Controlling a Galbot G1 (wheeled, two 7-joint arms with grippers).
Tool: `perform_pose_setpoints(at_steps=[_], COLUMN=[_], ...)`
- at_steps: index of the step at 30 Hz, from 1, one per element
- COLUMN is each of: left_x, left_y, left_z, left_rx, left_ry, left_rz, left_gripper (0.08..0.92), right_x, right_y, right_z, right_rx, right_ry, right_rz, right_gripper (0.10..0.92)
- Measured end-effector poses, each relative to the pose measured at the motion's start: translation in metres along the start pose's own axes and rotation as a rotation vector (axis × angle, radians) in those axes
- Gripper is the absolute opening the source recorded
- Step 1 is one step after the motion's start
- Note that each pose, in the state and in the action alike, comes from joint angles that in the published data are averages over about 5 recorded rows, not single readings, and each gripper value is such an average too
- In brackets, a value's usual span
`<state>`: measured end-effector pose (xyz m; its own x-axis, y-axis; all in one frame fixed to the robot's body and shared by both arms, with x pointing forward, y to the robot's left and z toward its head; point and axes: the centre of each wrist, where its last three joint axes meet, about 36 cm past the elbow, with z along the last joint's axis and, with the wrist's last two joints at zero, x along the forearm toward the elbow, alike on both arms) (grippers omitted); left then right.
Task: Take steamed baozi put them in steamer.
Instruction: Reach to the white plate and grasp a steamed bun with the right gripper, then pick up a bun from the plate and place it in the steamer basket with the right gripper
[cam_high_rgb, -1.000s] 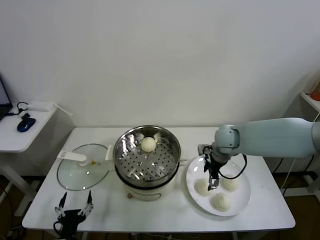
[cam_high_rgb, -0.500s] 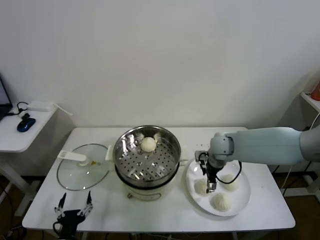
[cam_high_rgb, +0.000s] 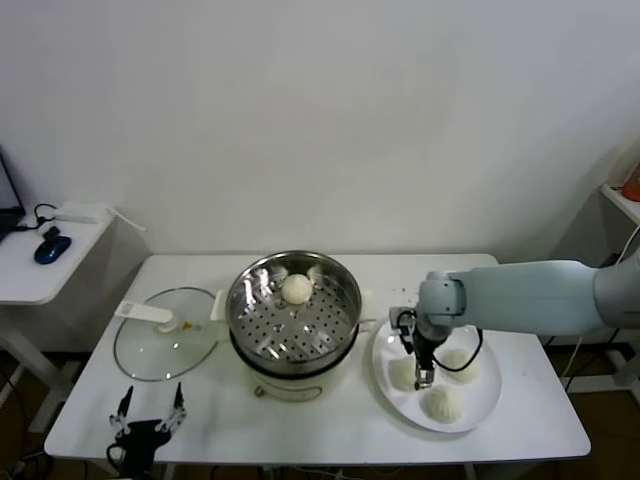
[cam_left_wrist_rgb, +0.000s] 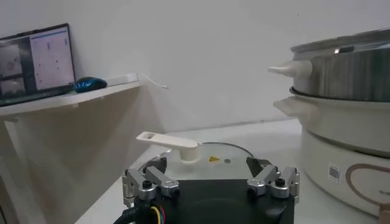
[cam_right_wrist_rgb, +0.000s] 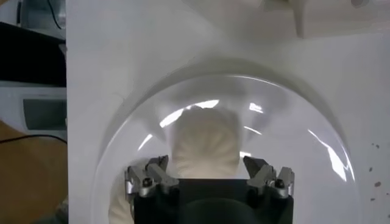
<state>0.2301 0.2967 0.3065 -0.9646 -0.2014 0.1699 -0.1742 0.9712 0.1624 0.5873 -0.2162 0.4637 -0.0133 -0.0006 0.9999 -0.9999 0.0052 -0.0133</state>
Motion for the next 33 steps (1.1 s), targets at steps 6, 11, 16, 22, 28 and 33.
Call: perform_pose_setpoints(at_steps=[6, 11, 16, 22, 28, 33], left_x=[-0.001, -0.001, -0.001, -0.002, -0.001, 0.001], left_y=[-0.001, -0.001, 0.0, 0.0, 0.001, 0.0], left_z=[0.0, -0.001, -0.002, -0.004, -0.007, -0.01], left_rx=[0.0, 0.0, -0.004, -0.009, -0.017, -0.022], left_ry=[-0.001, -0.005, -0.006, -0.008, -0.008, -0.009], left_rz=[0.002, 0.004, 0.007, 0.009, 0.016, 0.023], left_gripper=[0.823, 0.823, 0.823, 0.823, 0.823, 0.823], right_x=[0.003, 0.01, 0.028, 0.074, 0.137, 0.192], right_y=[-0.001, -0.003, -0.004, -0.004, -0.004, -0.007], right_z=[-0.001, 0.0, 0.0, -0.003, -0.016, -0.033], right_rx=[0.011, 0.016, 0.027, 0.052, 0.076, 0.088], right_ry=[0.006, 0.004, -0.007, -0.028, -0.063, -0.097], right_rz=[0.01, 0.019, 0.028, 0.044, 0.081, 0.123], right_gripper=[0.646, 0.631, 0.628, 0.621, 0.619, 0.619])
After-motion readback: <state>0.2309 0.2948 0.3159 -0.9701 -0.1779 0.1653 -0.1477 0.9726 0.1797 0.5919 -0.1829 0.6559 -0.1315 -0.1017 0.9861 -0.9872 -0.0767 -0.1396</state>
